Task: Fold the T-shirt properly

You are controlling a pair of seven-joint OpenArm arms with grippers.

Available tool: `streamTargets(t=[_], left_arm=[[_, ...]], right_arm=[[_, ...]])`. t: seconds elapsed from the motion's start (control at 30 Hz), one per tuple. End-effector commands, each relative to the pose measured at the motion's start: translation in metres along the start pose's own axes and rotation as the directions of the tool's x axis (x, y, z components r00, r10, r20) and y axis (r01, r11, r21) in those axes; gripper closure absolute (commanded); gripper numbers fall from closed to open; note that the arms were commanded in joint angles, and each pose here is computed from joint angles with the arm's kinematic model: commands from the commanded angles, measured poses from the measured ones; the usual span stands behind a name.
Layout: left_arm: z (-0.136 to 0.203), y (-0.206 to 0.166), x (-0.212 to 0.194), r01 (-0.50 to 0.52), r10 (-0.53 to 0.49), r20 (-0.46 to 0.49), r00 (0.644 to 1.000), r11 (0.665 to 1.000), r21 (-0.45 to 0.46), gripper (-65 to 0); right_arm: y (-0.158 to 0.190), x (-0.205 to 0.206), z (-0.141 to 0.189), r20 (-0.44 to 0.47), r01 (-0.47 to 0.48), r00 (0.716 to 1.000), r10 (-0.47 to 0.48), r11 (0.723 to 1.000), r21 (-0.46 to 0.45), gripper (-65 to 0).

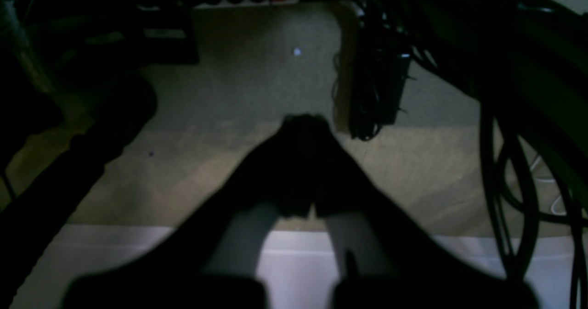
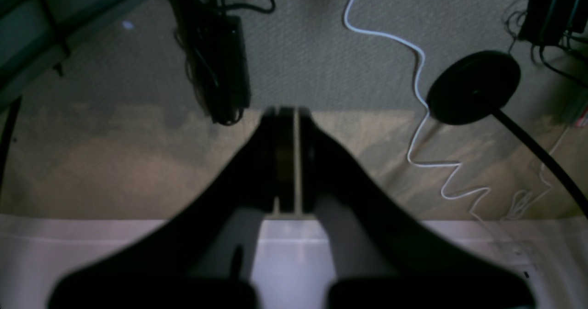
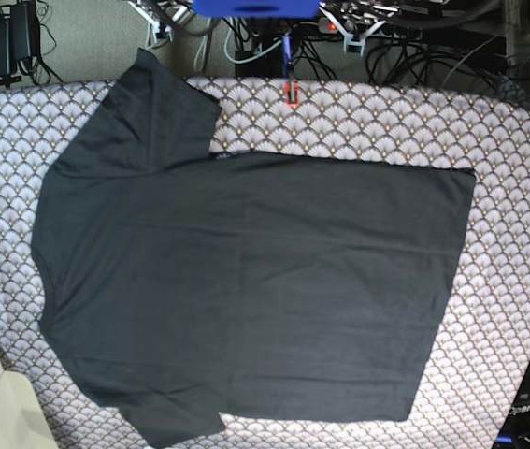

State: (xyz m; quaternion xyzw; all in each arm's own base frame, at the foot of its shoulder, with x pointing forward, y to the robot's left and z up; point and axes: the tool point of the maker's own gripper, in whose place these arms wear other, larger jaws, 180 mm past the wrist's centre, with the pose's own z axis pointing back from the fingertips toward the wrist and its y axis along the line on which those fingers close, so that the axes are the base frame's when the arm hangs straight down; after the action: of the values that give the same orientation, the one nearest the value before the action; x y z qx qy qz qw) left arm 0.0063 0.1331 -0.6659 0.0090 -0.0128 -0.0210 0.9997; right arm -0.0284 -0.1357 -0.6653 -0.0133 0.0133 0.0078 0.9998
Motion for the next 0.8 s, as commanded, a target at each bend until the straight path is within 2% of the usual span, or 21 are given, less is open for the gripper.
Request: streamTargets(t=[0.0, 0.77], left_arm=[[0.0, -0.0011, -0.0018, -0.003, 0.003, -0.001, 1.0, 1.0, -0.002, 0.0], [0.0, 0.0009, -0.0016, -0.003, 0.003, 0.001, 1.0, 1.0, 0.001, 0.0]], right_arm=[[0.0009, -0.0008, 0.0, 0.001, 0.008, 1.0, -0.008, 1.0, 0.009, 0.0], [0.0009, 0.0004, 0.0001, 0.011, 0.008, 1.0, -0.008, 1.0, 0.009, 0.0]])
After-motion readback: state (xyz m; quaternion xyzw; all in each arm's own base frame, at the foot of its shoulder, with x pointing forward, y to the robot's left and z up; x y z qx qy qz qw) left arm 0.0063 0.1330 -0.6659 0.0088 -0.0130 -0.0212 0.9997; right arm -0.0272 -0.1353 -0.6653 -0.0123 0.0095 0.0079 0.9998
